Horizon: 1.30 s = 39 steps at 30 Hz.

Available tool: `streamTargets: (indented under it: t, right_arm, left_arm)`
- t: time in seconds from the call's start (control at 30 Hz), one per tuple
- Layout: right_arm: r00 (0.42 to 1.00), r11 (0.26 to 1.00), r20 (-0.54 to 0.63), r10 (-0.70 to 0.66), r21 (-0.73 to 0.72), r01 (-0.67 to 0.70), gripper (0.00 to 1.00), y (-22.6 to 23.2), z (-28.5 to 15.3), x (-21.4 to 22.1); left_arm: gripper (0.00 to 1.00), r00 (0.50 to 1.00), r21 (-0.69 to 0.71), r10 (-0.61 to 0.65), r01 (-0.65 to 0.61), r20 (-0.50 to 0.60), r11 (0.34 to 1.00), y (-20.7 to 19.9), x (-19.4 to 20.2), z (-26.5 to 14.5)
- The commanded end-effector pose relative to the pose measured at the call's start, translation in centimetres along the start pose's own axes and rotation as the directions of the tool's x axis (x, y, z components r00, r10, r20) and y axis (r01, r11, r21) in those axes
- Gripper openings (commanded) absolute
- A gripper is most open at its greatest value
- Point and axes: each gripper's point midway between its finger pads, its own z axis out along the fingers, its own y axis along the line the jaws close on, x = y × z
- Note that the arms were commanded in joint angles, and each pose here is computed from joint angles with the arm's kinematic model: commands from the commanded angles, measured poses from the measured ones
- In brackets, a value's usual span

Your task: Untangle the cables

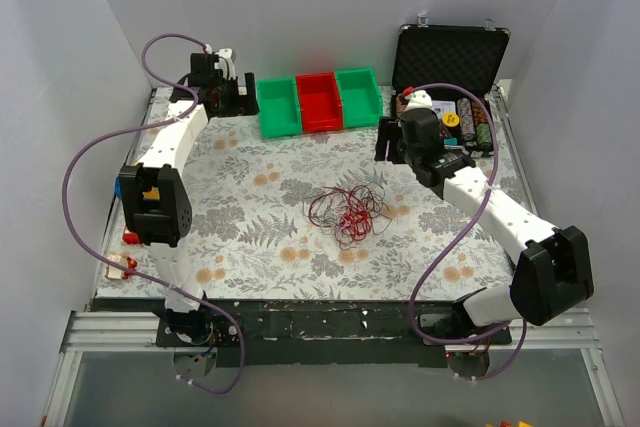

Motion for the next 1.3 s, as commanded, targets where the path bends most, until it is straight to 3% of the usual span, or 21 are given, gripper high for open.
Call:
streamTargets:
  t: [0.0,0.47,0.67,0.8,1.03,1.27]
  right_arm:
    - [0.998,1.000,0.065,0.015,0.000,-0.015,0.77,0.6,-0.3,-2.2]
    - [0.998,0.999,-0.019,-0.053,-0.013,0.053,0.77,2.2,0.7,3.1]
    - [0.997,0.999,-0.067,-0.042,-0.027,0.040,0.78,2.5,0.9,5.7]
    - [0.996,0.999,-0.087,-0.036,-0.035,0.033,0.78,2.9,1.3,6.2]
    - [0.993,0.998,-0.106,-0.048,-0.031,0.045,0.77,3.1,2.2,6.9]
    - [0.994,0.999,-0.104,-0.031,-0.045,0.027,0.75,3.6,4.3,9.0]
  left_arm:
    - [0.98,0.997,-0.027,-0.021,0.023,0.069,0.999,0.2,-3.1,0.6]
    - [0.98,0.993,0.054,-0.089,0.086,0.071,0.995,-1.2,-4.8,10.6]
    - [0.98,0.996,0.071,-0.078,0.074,0.047,0.995,-1.8,-2.6,13.5]
    - [0.77,0.998,0.008,-0.069,0.069,0.000,0.998,-0.8,0.1,15.3]
    - [0.27,0.999,-0.088,-0.028,0.025,-0.030,0.996,1.2,2.8,14.9]
    - [0.21,0.997,-0.105,0.037,-0.044,-0.064,0.993,1.8,6.4,10.5]
